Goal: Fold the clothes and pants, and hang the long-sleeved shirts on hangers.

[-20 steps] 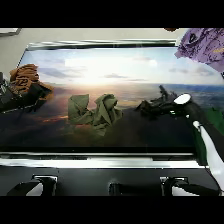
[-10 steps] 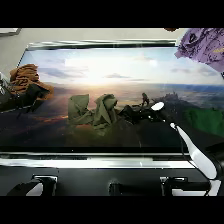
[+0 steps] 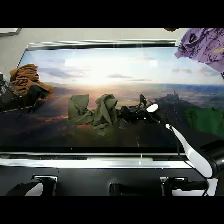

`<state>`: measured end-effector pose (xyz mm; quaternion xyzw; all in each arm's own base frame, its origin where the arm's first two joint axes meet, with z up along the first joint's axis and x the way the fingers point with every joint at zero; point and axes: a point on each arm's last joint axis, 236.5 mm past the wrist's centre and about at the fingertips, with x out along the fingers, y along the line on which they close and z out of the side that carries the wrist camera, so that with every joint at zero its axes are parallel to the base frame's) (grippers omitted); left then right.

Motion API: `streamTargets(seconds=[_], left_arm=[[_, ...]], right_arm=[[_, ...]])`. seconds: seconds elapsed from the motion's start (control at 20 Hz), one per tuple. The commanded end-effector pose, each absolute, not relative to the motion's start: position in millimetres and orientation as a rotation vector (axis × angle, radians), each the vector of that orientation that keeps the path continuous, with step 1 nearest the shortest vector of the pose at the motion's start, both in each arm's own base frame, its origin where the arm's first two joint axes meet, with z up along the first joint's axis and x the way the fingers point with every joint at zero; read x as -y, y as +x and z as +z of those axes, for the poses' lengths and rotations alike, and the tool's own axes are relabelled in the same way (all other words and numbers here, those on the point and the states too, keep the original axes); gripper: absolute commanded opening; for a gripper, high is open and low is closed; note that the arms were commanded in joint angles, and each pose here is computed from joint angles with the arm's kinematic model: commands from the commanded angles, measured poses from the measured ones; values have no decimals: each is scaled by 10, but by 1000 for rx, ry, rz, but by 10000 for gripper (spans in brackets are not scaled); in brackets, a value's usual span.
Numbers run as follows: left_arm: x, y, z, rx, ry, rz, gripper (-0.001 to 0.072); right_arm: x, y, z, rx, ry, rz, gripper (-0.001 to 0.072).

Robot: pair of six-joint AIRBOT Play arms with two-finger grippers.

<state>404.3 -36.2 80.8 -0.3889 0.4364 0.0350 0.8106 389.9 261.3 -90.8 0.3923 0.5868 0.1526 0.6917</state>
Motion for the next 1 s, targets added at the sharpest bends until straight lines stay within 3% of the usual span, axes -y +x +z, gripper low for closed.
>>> streamTargets(seconds=[0.0, 0.4, 0.75, 0.85, 0.9, 0.95], left_arm=[[280, 4233, 392, -978, -780, 88, 604], [252, 4898, -637, -965, -806, 71, 604], [649, 5116, -911, -1041, -785, -23, 597], [769, 5155, -914, -1047, -779, -42, 578], [808, 5152, -923, -1051, -791, -41, 500], [840, 5135, -947, -1062, -793, -45, 490]], right_arm=[[-2624, 3844, -872, -1327, 856, 366, 29], [-2679, 3692, -856, -1386, 846, 406, 30], [-2677, 3695, -857, -1384, 846, 406, 31], [-2681, 3688, -855, -1387, 846, 408, 31], [-2680, 3689, -855, -1387, 846, 408, 31], [-2680, 3690, -855, -1386, 846, 407, 31]])
